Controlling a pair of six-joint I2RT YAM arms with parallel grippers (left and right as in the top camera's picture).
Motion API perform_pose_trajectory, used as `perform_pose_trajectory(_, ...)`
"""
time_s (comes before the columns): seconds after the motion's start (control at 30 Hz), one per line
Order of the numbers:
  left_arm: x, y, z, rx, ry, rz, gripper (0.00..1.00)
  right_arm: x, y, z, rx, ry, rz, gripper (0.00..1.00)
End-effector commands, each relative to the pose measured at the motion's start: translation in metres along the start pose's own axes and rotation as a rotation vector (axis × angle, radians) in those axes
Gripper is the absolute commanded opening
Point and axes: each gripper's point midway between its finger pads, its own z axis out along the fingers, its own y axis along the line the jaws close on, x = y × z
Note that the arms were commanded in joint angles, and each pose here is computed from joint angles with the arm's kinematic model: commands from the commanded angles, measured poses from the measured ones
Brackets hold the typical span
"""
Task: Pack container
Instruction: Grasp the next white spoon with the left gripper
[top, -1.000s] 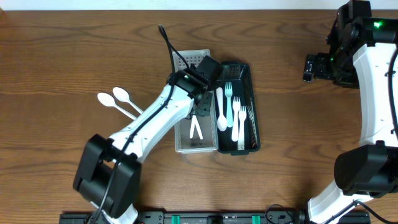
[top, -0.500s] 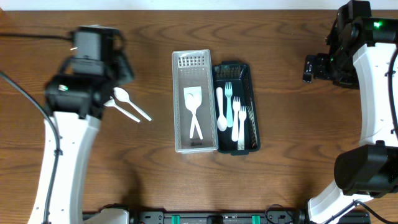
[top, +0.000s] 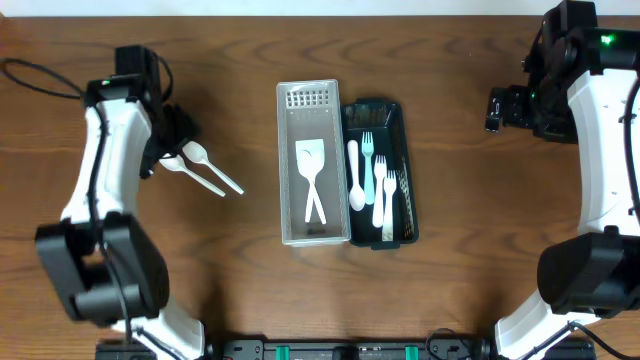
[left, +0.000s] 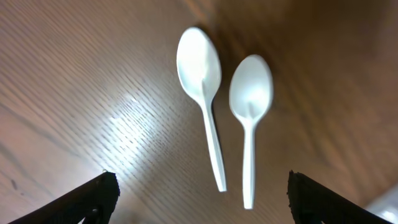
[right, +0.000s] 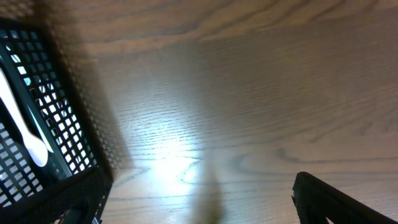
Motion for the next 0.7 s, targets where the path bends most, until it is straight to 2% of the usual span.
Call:
perform_pose_trajectory(0.0,0.009,0.003,0.027,-0.049,0.073,-0.022,0.90,0.001,0.003,0.000,-0.005,0.003,-0.027,0.99)
perform_pose_trajectory(0.27,0.017,0.012,0.064,-0.116,0.161,-0.028,0.90,0.001,0.003,0.000,-0.004,0.003,-0.030,0.99)
perform_pose_trajectory(0.67,0.014,0.028,0.074,-0.131,0.181,-0.071,0.90,0.001,0.003,0.000,-0.004,0.003,-0.033,0.99)
